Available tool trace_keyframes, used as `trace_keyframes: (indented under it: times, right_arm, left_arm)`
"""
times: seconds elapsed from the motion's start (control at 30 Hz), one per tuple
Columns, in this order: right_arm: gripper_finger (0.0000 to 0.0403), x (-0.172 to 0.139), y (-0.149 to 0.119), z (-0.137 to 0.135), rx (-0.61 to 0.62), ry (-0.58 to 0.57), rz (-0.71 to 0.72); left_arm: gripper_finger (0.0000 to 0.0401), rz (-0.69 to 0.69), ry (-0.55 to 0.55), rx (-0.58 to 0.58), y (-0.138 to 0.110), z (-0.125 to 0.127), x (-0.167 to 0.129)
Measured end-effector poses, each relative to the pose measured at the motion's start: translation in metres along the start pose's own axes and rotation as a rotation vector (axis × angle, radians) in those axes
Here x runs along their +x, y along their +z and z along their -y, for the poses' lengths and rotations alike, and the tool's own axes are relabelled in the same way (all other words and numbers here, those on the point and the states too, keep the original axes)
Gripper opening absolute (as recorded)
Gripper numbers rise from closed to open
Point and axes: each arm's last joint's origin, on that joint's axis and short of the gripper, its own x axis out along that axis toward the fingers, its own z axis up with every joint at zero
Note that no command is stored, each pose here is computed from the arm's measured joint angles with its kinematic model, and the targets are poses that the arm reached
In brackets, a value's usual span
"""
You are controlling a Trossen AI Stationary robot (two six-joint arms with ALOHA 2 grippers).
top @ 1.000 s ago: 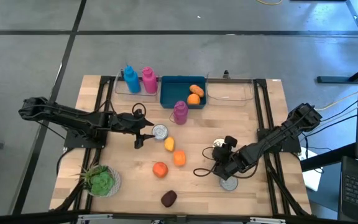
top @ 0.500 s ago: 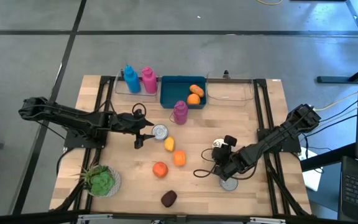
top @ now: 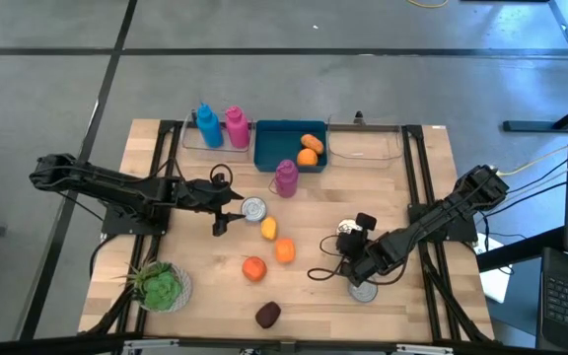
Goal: Pick & Place Food Item
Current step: Put the blue pink can into the right transparent bin
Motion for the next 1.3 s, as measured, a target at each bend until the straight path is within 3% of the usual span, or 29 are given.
trace_keyframes:
  times: [0.23, 1.0, 1.3]
  right_arm:
    - [0.0006, 0.0, 0.001, 0.0, 0.002, -0.008, 0.013]
    - [0.0, -0.02, 0.023, -0.002, -0.083, -0.046, 0.003]
    - [0.0, -0.042, 0.039, 0.003, -0.133, -0.127, -0.005]
  left_arm:
    - [0.0265, 0.0, 0.0, 0.0, 0.0, 0.0, 0.0]
    - [0.0265, 0.0, 0.0, -0.008, 0.0, 0.0, 0.0]
    - [0.0265, 0.0, 0.0, -0.008, 0.0, 0.0, 0.0]
